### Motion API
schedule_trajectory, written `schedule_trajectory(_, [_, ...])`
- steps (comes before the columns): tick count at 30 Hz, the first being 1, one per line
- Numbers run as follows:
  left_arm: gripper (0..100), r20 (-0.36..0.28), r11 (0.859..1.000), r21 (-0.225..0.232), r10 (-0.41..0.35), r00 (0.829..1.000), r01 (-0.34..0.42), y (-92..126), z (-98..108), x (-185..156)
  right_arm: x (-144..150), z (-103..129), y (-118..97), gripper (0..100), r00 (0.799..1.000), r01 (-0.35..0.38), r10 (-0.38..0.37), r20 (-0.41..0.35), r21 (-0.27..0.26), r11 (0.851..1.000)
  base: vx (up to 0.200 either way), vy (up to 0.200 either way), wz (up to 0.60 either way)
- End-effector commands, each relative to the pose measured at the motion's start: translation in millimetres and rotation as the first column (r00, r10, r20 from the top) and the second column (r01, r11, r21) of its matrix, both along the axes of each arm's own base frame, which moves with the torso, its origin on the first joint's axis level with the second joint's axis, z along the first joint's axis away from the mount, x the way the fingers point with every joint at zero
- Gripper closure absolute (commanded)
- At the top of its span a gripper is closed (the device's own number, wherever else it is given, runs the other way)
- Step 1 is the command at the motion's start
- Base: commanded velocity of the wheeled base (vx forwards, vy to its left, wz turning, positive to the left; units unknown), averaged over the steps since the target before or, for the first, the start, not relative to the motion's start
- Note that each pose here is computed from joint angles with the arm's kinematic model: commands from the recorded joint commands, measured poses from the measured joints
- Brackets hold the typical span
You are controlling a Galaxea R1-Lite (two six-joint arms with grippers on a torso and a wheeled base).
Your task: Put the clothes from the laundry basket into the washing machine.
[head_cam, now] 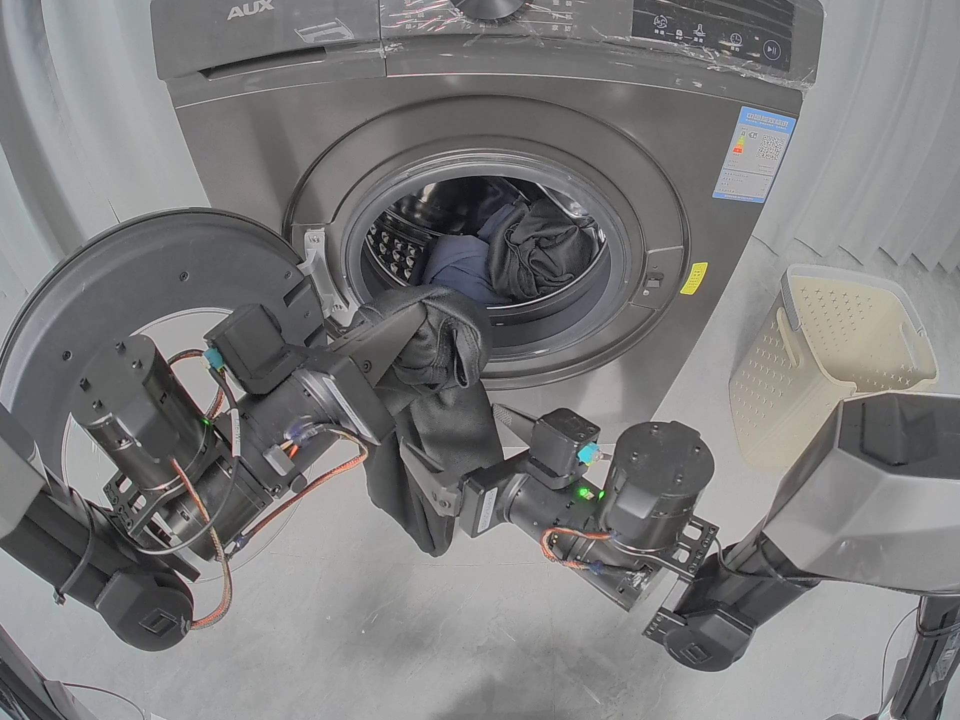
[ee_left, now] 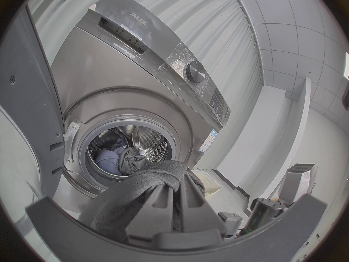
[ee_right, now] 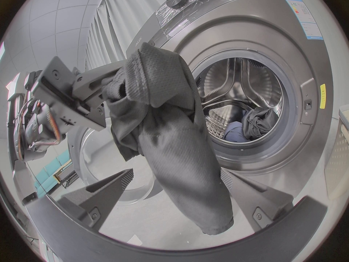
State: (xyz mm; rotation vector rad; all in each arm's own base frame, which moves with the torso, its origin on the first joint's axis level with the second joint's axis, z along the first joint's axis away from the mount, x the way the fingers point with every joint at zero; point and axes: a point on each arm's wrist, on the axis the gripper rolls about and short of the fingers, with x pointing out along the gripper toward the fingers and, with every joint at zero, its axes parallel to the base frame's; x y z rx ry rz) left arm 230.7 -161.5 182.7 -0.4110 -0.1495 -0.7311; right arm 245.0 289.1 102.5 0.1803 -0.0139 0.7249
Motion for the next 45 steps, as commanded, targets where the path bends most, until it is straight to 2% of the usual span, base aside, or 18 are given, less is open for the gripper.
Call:
schedule_trajectory(1, [100,0.002,1.0,-0.002,-0.002,1.0,0.002,-0.5,0.4,-0.5,19.4,-8.0,4.6,0,0.999,0.03,-0.03,0.01,0.003,1.0,0.0,0.0,0.0])
schedule_trajectory(5, [100,0.005,1.0,-0.003,-0.004,1.0,0.004,-0.4,1.2,-0.6,28.9,-9.6,2.4,0,0.999,0.051,-0.051,0.015,0.009,0.999,0.0,0.0,0.0])
schedule_trajectory(13, [100,0.003,1.0,-0.002,-0.004,1.0,0.004,-0.3,0.8,-0.7,36.2,3.6,1.9,0,0.996,0.069,-0.072,0.051,0.067,0.995,0.0,0.0,0.0])
schedule_trajectory(14, [100,0.003,1.0,-0.002,-0.004,1.0,0.004,-0.3,0.8,-0.7,36.2,4.8,1.0,100,0.996,0.069,-0.073,0.051,0.073,0.995,0.0,0.0,0.0])
schedule_trajectory(23, [100,-0.006,1.0,0.002,0.005,1.0,-0.005,0.6,-2.0,2.6,26.6,22.1,-6.5,100,0.995,0.064,-0.071,0.07,0.098,0.993,0.0,0.0,0.0])
schedule_trajectory(28, [100,-0.01,1.0,0.003,0.008,1.0,-0.008,-0.1,-3.1,4.4,5.2,28.5,-23.5,100,0.997,0.056,-0.059,0.048,0.072,0.996,0.0,0.0,0.0])
schedule_trajectory(33, [100,-0.008,1.0,0.001,0.009,1.0,-0.009,0.1,-2.6,4.2,-9.2,25.6,-32.6,100,0.999,0.04,-0.041,0.023,0.041,0.998,0.0,0.0,0.0])
schedule_trajectory(38, [100,-0.007,1.0,-0.003,0.007,1.0,-0.007,0.7,-1.7,3.9,-18.3,30.8,-32.5,100,0.999,0.02,-0.021,0.028,0.049,0.999,0.0,0.0,0.0])
schedule_trajectory(39, [0,-0.007,1.0,-0.003,0.007,1.0,-0.007,0.7,-1.7,3.9,-18.3,30.8,-32.5,100,0.999,0.02,-0.021,0.028,0.049,0.999,0.0,0.0,0.0])
schedule_trajectory(45, [0,-0.036,0.999,0.013,0.038,0.999,-0.038,4.7,-10.6,13.2,-38.4,47.7,-54.3,100,0.999,0.015,-0.017,0.039,0.062,0.998,0.0,0.0,0.0])
